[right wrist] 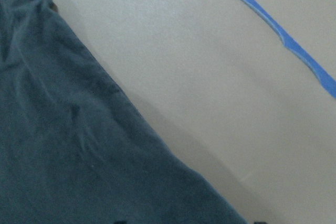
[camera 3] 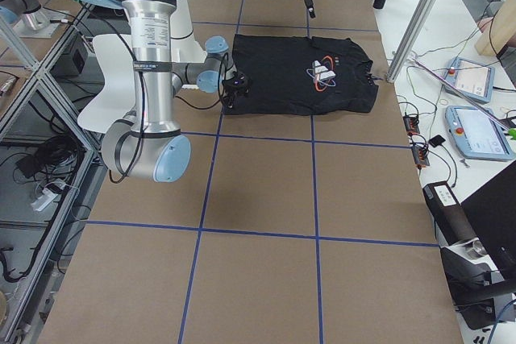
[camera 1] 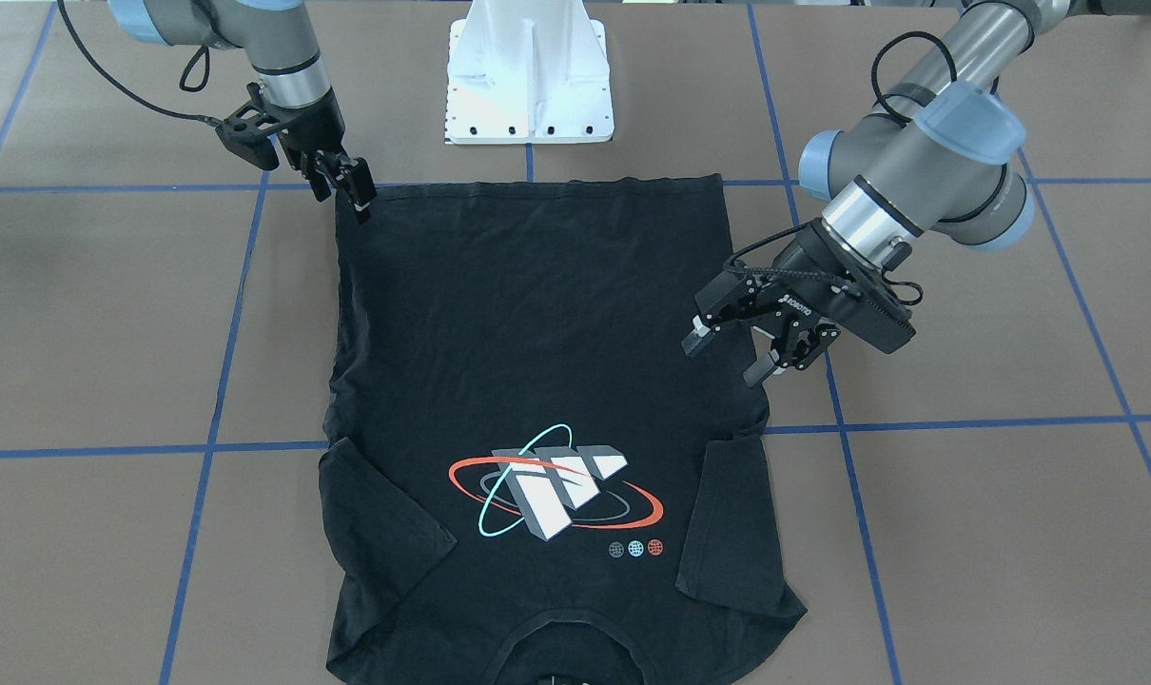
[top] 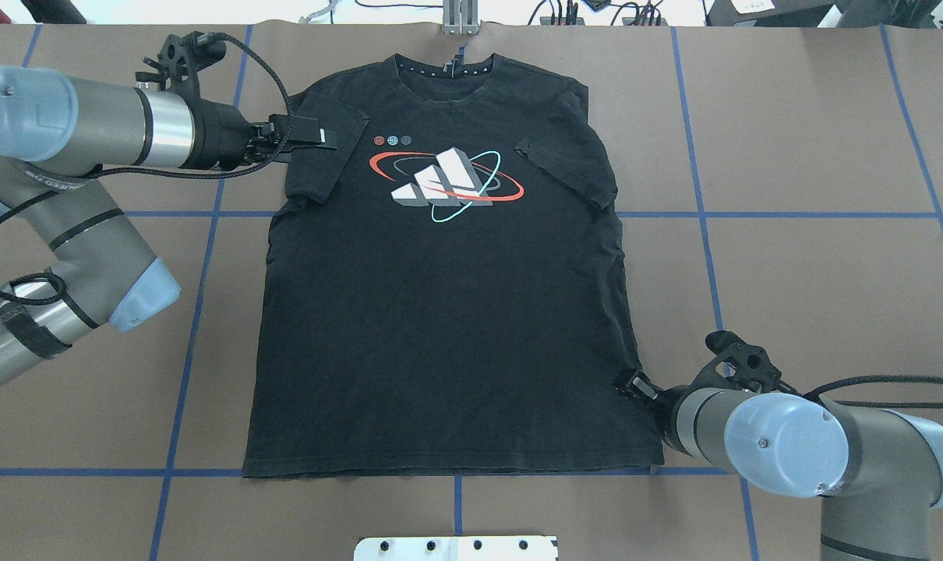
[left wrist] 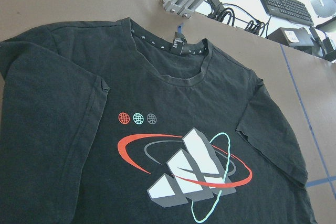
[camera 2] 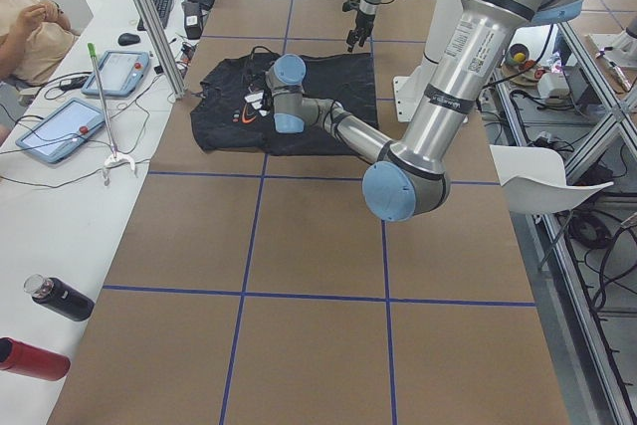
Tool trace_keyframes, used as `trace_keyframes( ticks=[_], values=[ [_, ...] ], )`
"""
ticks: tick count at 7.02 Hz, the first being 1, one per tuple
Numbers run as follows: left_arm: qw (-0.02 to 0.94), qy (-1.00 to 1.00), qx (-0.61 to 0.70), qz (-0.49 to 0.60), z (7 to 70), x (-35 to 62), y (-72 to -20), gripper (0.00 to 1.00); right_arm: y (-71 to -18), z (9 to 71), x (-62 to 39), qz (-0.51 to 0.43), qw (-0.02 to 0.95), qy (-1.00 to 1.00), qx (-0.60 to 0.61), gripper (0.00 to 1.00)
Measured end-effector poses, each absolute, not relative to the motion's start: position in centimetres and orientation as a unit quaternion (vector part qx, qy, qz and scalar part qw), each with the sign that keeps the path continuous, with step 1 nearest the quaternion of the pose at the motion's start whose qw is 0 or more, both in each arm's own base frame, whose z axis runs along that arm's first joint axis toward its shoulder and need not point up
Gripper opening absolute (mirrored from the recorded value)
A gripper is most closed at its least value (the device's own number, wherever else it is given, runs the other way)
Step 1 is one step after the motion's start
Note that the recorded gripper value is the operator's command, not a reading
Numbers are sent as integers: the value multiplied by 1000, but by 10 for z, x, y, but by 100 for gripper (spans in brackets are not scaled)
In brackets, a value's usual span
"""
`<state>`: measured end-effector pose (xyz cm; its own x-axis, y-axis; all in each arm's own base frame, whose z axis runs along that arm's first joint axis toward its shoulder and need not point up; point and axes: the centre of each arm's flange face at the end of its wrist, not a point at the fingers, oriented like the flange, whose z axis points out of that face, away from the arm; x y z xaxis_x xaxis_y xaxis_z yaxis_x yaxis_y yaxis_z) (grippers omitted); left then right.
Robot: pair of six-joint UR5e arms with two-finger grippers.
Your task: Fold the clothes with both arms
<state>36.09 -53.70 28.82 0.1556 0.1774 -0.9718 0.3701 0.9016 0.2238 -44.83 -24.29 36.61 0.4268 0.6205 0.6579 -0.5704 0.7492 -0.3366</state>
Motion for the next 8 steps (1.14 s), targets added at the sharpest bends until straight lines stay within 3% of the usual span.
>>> trace_keyframes(
  ticks=[3,8],
  values=[
    [725,650,216,-66,284,354,-530,100,-207,376,-471,342,853,-393,-42,71],
    [729,644,219,-75,292,355,-530,100,-193,380,-465,334,859,-385,-47,69]
  ],
)
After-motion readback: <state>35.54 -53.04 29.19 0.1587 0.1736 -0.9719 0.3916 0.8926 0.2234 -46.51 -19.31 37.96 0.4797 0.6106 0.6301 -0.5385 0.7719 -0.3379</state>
